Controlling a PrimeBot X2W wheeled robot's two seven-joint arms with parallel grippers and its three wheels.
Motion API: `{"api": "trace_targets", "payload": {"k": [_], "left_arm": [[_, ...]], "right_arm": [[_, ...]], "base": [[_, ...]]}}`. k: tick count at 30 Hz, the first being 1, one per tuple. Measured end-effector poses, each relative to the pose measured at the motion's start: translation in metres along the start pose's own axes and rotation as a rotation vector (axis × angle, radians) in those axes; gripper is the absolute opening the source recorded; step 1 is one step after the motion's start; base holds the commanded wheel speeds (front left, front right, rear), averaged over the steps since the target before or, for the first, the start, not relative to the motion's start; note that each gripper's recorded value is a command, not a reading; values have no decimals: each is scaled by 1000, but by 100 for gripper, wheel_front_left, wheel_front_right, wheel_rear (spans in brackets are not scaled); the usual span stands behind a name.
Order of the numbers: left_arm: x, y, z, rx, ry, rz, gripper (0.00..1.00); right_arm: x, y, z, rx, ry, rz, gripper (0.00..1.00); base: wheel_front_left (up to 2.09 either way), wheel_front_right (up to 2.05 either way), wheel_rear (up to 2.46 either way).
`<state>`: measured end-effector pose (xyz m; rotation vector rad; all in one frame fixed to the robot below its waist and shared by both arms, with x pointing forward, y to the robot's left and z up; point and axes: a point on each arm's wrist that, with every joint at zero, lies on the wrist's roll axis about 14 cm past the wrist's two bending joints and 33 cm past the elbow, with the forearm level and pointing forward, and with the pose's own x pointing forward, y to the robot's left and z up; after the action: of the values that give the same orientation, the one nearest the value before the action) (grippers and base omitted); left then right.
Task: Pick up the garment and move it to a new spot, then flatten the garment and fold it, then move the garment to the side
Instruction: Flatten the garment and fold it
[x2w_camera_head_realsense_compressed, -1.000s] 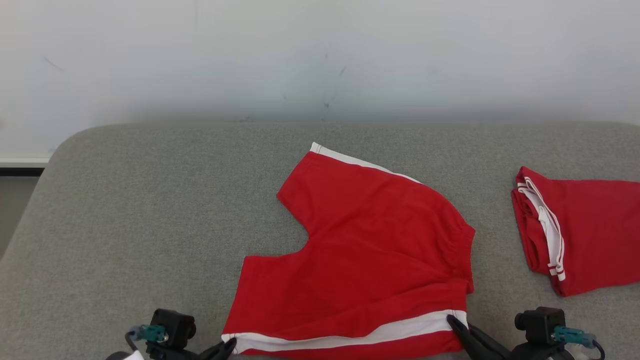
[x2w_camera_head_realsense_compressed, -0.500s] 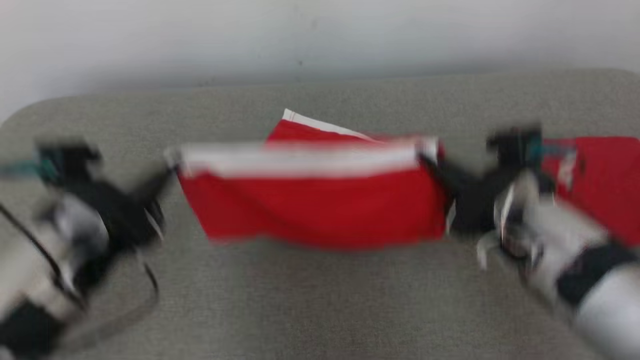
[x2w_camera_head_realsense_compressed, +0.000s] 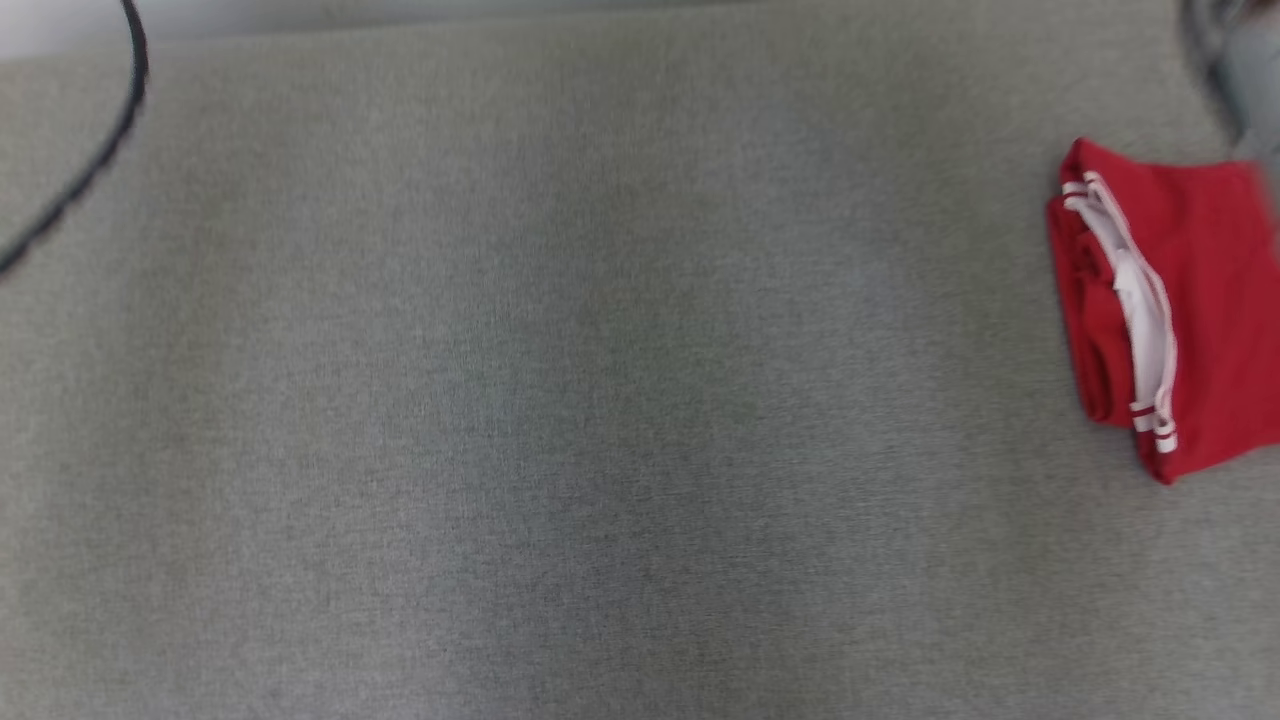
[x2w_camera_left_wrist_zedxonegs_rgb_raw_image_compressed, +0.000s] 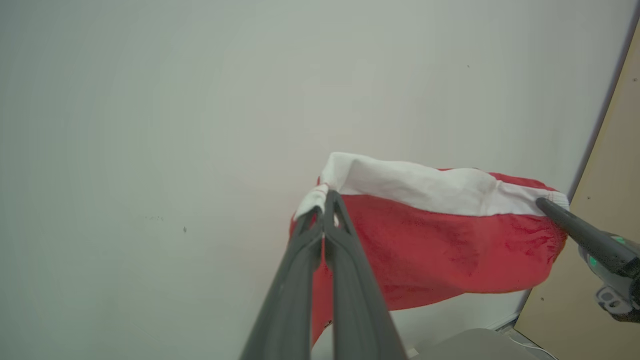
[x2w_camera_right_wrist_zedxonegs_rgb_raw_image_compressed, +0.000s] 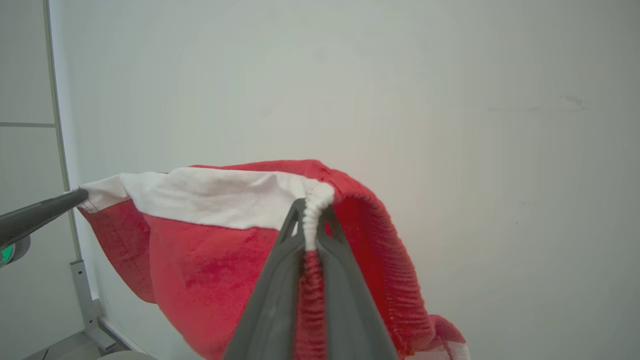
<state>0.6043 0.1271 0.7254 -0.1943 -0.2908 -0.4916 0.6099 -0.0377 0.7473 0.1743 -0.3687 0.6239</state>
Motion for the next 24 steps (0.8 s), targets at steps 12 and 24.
{"api": "trace_targets", "payload": {"k": [12, 24], "left_arm": [[-176, -12, -234, -212, 510, 105, 0], [-236, -52, -239, -193, 595, 73, 0]], "right_arm": [[-167, 17, -237, 338, 444, -152, 0], [-257, 47, -229, 359, 562, -172, 0]], "base": [[0, 0, 0], [0, 0, 0]]}}
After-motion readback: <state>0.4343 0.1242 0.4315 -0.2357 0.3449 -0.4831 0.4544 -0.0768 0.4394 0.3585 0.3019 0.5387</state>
